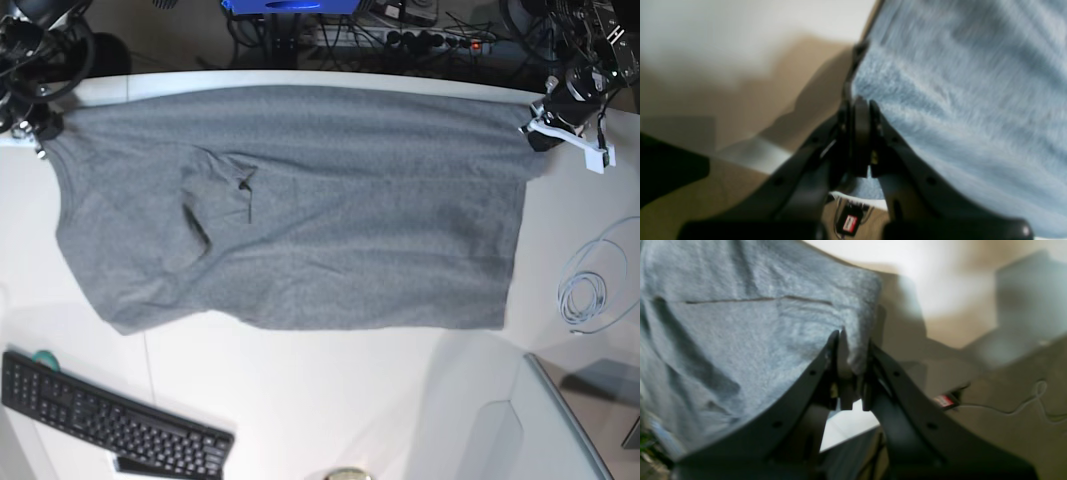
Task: Layout the t-shirt on the table in an organized manner, then fold the t-shirt properly
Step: 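Lift and drag the t-shirt toward the arms with both grippers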
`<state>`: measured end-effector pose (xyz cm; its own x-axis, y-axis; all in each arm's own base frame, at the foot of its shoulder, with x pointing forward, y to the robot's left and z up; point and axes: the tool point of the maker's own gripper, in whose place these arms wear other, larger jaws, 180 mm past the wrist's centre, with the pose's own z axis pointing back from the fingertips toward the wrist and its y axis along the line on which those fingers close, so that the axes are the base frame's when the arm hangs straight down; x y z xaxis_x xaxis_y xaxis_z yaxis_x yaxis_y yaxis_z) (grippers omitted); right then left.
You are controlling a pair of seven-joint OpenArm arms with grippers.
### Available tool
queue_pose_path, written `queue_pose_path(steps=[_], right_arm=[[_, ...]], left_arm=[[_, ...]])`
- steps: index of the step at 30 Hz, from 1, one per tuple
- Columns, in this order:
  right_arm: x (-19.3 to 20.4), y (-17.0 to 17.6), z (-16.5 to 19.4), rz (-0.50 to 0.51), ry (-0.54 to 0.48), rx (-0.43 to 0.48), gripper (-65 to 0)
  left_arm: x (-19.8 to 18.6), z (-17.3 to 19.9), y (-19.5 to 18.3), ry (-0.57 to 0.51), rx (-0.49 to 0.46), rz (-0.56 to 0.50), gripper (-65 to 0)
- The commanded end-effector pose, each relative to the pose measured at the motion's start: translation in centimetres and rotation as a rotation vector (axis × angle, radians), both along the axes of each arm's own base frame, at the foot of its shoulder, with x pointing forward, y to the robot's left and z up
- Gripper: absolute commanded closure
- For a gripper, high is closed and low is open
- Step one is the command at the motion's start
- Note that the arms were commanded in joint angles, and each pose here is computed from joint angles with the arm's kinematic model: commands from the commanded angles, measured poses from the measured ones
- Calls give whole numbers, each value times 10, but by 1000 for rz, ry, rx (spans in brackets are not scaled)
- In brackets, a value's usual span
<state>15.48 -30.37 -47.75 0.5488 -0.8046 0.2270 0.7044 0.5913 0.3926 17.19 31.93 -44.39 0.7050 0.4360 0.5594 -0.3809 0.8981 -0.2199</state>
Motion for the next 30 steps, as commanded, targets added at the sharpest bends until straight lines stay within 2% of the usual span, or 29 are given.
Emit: queue_pose_path(steps=[1, 6, 23, 27, 30], right_arm=[[10, -19, 12, 5, -53, -66, -6], [-9, -26, 3, -9, -34, -89, -6], [-18, -26, -1, -11, -38, -108, -6], [-17, -26, -1, -13, -41, -109, -6], [-9, -28, 2, -20, -67, -129, -6]], left_arm=[[6, 14, 14, -47, 45, 8, 0], [-1, 10, 14, -35, 41, 21, 0], [16, 17, 13, -96, 48, 24, 0], [4, -1, 17, -48, 20, 59, 0], [16, -6, 18, -59, -1, 76, 0]])
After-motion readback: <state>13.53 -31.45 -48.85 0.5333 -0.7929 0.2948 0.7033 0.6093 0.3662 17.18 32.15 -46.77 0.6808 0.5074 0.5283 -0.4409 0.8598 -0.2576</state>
